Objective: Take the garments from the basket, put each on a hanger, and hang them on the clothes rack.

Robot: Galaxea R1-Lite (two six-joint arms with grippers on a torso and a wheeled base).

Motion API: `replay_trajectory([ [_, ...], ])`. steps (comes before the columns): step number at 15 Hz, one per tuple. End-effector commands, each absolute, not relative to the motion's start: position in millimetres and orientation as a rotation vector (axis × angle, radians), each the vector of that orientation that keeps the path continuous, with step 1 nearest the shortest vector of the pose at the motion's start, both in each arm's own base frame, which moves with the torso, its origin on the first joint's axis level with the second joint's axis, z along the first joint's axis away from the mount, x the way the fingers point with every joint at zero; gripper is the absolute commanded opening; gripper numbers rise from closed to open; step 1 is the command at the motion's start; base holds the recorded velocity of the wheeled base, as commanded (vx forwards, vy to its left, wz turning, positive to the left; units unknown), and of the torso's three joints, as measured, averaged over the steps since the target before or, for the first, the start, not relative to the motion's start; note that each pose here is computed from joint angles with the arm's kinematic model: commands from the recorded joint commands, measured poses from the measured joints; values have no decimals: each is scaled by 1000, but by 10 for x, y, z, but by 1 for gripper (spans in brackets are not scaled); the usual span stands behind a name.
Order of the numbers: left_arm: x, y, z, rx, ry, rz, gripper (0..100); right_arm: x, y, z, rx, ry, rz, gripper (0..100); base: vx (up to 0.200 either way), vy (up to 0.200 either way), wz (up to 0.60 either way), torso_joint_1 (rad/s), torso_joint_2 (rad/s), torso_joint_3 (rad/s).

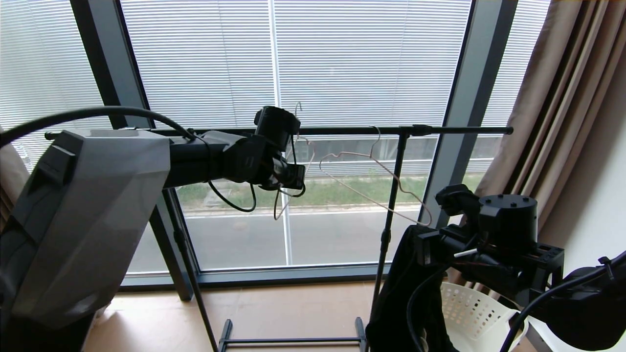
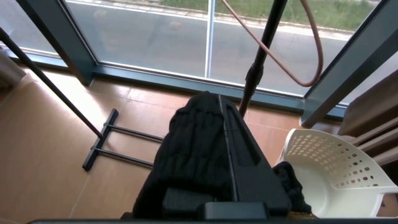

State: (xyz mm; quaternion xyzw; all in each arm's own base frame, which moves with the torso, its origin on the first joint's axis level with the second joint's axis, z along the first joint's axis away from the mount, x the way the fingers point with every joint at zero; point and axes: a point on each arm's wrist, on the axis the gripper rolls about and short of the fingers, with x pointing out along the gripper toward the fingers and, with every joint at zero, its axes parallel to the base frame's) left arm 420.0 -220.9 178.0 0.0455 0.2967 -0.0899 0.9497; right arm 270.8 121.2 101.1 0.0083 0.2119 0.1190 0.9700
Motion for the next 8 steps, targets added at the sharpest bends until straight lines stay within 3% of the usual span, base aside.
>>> replay_trajectory([
  [1, 4022, -2124, 1957, 78, 561, -192, 0, 2710, 1212, 1007, 16, 429, 240, 0, 0, 0, 0, 0, 0, 0],
  [8, 3614, -2047, 1819, 107, 597, -219, 0, 2695, 1231, 1000, 14, 432, 247, 0, 0, 0, 0, 0, 0, 0],
])
